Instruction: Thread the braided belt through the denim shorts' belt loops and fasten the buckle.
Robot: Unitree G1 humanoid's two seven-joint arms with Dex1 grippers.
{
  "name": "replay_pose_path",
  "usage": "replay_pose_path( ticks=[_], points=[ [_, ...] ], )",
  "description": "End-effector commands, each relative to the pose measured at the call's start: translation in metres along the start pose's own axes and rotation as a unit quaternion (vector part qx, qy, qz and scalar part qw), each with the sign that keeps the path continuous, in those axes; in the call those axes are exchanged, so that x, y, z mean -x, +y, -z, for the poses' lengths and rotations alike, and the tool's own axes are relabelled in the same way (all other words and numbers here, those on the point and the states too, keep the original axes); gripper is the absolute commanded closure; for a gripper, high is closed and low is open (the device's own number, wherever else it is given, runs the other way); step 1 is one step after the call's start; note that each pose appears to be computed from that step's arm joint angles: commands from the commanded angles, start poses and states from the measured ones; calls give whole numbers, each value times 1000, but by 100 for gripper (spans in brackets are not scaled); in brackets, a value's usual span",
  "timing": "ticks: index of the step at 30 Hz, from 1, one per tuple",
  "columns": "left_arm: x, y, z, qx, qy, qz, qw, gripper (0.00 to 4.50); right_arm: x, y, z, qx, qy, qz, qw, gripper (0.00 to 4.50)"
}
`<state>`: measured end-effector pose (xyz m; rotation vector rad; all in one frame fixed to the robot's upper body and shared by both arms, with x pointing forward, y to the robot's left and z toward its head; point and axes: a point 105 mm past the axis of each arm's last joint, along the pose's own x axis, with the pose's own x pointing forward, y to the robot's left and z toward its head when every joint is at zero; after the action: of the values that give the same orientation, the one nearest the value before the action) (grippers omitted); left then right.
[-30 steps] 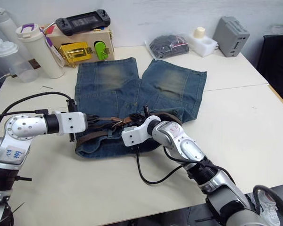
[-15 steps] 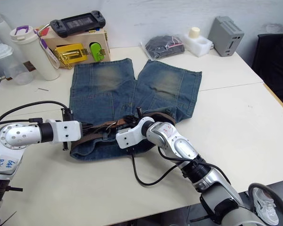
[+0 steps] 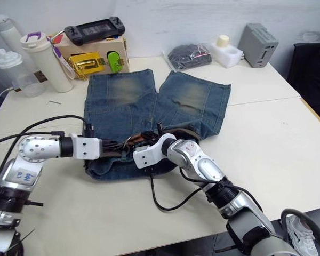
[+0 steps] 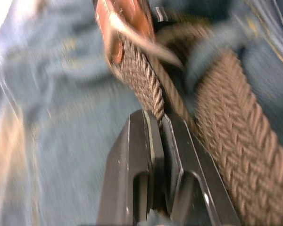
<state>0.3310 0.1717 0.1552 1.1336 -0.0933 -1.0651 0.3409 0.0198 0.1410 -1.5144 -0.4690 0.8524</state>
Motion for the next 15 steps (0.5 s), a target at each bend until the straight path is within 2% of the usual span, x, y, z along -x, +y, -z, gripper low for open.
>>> replay_pose_path(
  ticks=[1,7,15],
  points=[
    [-14,6,-12,-8,-41,-13,999,450,-4,3,-38,13,-64,0,998,448],
    [-29,8,-17,17,-65,-27,997,450,-4,4,-36,2,-58,-4,998,448],
    [-66,7,-43,146,-137,-67,977,450,15,20,-22,-75,-40,-68,994,448]
  ],
)
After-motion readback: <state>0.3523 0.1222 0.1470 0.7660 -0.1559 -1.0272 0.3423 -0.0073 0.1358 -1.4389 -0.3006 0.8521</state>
